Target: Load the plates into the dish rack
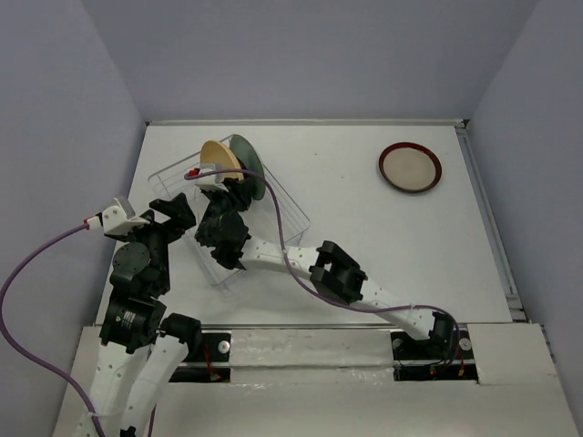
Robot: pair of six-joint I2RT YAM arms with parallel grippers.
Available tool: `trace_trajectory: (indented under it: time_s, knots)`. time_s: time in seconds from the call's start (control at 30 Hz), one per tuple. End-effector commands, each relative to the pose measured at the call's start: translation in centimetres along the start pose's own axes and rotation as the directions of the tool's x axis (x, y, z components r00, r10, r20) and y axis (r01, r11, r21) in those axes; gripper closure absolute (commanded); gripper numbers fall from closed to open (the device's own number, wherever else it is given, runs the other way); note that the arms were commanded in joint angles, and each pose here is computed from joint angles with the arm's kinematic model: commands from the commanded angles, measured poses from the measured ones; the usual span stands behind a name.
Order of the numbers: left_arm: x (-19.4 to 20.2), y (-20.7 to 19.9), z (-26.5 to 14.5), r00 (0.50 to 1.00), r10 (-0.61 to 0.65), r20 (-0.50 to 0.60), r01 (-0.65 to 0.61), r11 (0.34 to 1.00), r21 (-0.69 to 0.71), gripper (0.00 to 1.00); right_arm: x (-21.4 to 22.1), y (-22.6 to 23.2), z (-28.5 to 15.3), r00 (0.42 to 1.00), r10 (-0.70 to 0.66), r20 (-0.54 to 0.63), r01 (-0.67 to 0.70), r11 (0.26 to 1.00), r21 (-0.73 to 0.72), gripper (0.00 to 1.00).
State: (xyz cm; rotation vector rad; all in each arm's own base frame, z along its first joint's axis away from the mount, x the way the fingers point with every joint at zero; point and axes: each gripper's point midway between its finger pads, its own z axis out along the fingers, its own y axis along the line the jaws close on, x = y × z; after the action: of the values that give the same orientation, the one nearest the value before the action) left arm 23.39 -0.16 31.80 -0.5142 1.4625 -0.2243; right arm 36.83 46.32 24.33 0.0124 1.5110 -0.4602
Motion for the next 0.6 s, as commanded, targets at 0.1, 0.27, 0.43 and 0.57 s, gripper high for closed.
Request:
trace_trajectory:
  time_s: [0.1,0.27,0.43,0.57]
  knots:
    - [-2.4,-0.7,-0.3,0.997,-0.033,0.063,0.032,0.999,0.017,0.01,-1.4,-0.6,0.0,0.990,0.135,0.029,-0.135,0.991,-0.015,0.51]
    - [-2.3,-0.7,-0.3,0.998,-0.032,0.060,0.031,0.999,0.017,0.01,-3.0,-2.2,0.1,0.984,0.172,0.048,-0.172,0.985,-0.012,0.50]
    - [-2.2,-0.7,-0.1,0.998,-0.032,0.057,0.031,0.999,0.016,0.01,-6.8,-4.4,-1.3,0.968,0.236,0.085,-0.232,0.971,-0.051,0.50]
    - [-2.0,-0.7,0.0,0.998,-0.031,0.051,0.030,0.999,0.015,0.01,-7.5,-5.4,-1.8,0.962,0.257,0.096,-0.250,0.965,-0.079,0.50]
